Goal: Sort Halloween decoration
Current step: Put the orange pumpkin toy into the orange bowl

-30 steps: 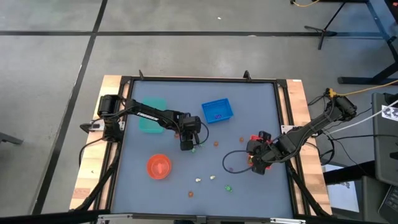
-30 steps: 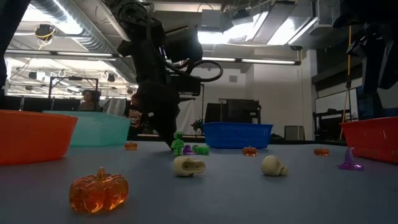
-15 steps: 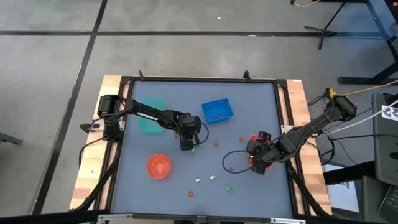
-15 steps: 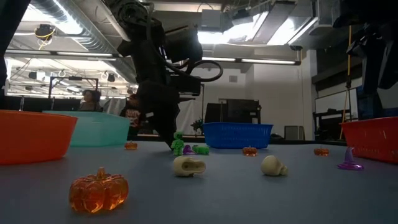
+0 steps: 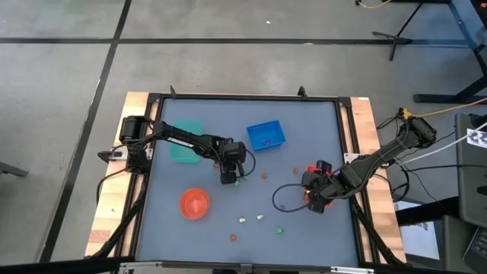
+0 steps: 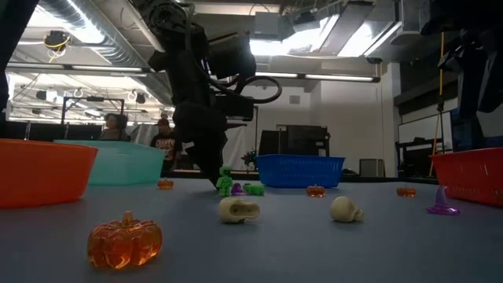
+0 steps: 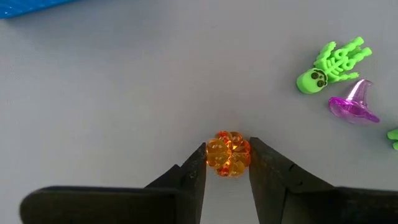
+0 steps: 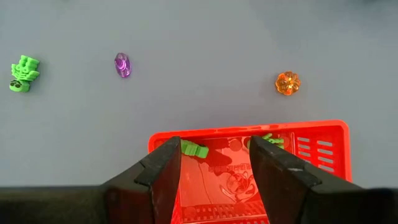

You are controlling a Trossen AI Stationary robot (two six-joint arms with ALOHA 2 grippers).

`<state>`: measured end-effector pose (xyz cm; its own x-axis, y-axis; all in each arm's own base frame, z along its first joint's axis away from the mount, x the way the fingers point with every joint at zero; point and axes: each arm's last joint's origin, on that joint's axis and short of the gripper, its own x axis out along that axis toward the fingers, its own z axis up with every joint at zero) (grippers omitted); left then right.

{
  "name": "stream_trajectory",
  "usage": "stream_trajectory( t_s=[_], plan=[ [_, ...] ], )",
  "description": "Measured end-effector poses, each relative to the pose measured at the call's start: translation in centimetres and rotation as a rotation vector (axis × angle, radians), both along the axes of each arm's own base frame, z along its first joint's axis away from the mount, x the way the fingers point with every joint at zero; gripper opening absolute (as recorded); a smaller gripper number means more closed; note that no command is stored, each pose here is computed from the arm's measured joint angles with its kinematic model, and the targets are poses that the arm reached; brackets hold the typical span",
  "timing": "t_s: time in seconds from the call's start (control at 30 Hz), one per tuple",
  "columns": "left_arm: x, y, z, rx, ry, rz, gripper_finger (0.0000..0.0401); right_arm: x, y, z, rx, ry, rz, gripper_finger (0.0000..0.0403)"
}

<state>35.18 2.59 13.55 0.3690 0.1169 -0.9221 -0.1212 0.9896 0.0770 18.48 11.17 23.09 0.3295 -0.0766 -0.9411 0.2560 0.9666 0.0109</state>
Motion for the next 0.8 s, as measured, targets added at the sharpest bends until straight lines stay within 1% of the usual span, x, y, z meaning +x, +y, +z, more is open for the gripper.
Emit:
stream_trajectory(
  t_s=[0.3,0.43,0.63,0.8],
  plan=[
    [0.0,-0.1,0.0,0.0,0.0,-0.002,0.0079,0.0,0.0,0.0,0.0,0.0,0.0,0.0189],
    [-0.2,-0.1,0.4,0.002,-0.002,-0.001,0.0079,0.0,0.0,0.0,0.0,0.0,0.0,0.0189],
    [-0.6,-0.1,2.1,0.001,-0.036,0.0,0.0078,0.1,0.0,0.0,0.006,-0.009,0.0,0.0189],
    [-1.3,-0.3,3.9,-0.053,-0.06,0.031,0.0078,0.2,0.1,0.1,0.013,-0.02,0.0,0.0189]
  ],
)
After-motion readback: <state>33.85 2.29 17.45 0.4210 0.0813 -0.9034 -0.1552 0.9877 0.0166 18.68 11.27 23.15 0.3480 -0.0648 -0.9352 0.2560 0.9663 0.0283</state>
